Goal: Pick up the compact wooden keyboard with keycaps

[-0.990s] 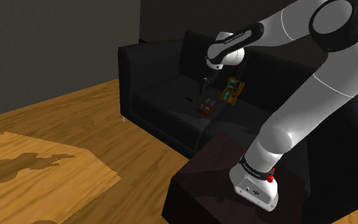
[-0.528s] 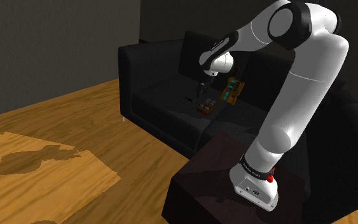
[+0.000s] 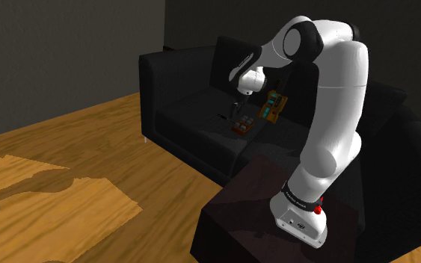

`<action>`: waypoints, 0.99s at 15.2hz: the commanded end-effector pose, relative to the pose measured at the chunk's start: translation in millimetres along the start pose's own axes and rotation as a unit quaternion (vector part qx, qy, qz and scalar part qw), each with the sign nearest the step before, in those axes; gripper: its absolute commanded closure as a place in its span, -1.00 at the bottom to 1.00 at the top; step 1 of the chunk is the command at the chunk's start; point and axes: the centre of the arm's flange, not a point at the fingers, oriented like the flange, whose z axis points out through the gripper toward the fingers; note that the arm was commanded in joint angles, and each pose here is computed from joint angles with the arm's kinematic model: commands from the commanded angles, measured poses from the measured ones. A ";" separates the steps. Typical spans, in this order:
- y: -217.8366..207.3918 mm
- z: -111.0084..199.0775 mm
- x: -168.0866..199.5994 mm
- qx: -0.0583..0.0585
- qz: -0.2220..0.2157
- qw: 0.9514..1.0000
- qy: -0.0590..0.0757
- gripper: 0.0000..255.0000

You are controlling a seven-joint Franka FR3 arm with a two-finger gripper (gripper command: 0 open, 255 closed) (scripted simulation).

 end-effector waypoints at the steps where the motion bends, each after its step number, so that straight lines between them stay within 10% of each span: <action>1: 0.8 12.7 -0.7 0.000 0.000 1.000 0.000 -1.00; 8: 1.3 42.1 -3.5 0.000 0.000 1.000 0.000 -1.00; 9: 1.7 42.4 -3.4 0.000 0.000 1.000 0.000 1.00; 15: 1.4 42.5 -3.2 0.000 0.000 1.000 0.000 1.00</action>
